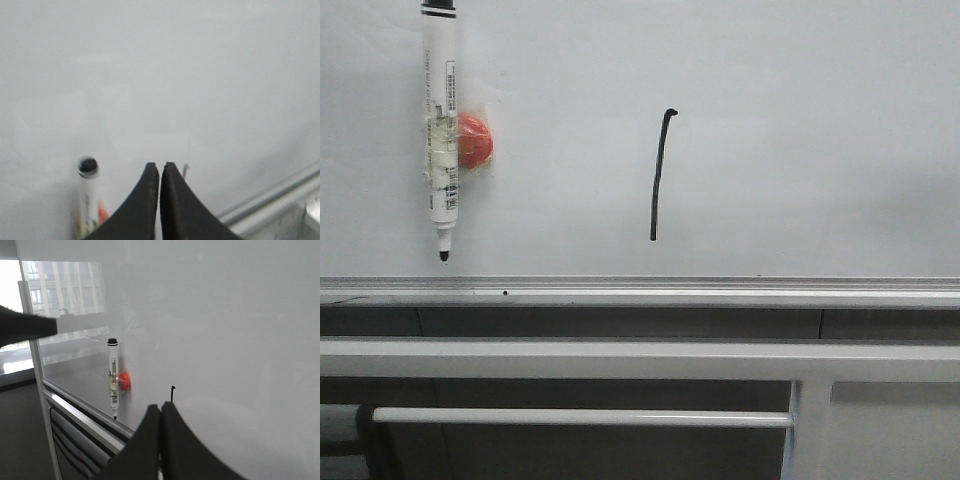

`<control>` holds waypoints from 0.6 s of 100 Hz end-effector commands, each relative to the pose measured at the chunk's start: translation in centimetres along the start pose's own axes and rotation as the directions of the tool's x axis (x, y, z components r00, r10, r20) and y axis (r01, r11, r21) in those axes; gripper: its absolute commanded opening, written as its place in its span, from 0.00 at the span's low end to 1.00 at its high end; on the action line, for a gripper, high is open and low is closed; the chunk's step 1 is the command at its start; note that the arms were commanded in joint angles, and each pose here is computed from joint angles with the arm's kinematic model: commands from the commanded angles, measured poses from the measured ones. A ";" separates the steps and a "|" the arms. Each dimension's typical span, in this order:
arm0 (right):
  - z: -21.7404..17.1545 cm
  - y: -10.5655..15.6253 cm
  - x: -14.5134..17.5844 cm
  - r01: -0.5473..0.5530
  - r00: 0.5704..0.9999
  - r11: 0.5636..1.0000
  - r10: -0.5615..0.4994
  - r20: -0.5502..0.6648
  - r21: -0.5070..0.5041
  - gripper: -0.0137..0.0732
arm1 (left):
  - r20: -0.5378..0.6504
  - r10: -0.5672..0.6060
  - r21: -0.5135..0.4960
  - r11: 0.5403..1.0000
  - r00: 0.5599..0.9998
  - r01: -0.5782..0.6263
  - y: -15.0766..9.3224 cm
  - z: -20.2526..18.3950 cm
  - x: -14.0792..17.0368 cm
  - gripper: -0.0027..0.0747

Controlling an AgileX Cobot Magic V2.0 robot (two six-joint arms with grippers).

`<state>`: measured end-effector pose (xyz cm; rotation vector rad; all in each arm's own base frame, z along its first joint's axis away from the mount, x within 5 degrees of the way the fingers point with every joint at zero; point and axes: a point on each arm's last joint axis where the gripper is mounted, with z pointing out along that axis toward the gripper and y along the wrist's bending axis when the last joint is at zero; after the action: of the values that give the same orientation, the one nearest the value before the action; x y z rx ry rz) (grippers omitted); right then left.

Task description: Write number 1 on whiteboard

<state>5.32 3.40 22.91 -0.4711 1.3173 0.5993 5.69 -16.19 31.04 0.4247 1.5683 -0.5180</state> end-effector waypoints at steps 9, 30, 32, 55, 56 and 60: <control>0.1 -0.3 -1.1 0.030 0.998 0.999 -0.031 0.046 0.040 0.08 | 0.075 -0.085 0.091 0.993 0.994 0.078 3.5 0.6 -3.3 0.01; 0.1 -0.3 -1.1 0.030 0.998 0.999 -0.031 0.046 0.040 0.08 | 0.141 -0.109 0.165 0.983 0.984 0.085 8.0 -3.2 -4.4 0.01; 0.1 -0.3 -1.1 0.030 0.998 0.999 -0.031 0.046 0.040 0.08 | 0.164 -0.111 0.159 0.984 0.980 0.085 8.3 -3.8 -4.5 0.01; 0.1 -0.3 -1.1 0.030 0.998 0.999 -0.031 0.046 0.040 0.08 | 0.343 -0.043 -0.148 0.984 0.938 0.099 11.5 -9.0 -1.2 0.01; 0.1 -0.3 -1.1 0.030 0.998 0.999 -0.031 0.046 0.040 0.08 | 0.354 -0.036 -0.166 0.981 0.935 0.101 11.6 -9.2 -1.2 0.01; 0.1 -0.3 -1.1 0.030 0.998 0.999 -0.031 0.046 0.040 0.08 | 0.361 -0.016 -0.223 0.969 0.933 0.103 11.9 -9.6 -0.3 0.01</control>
<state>5.33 3.38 22.92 -0.4684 1.3179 0.5995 5.14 -1.85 31.34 0.1543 1.3089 -0.5141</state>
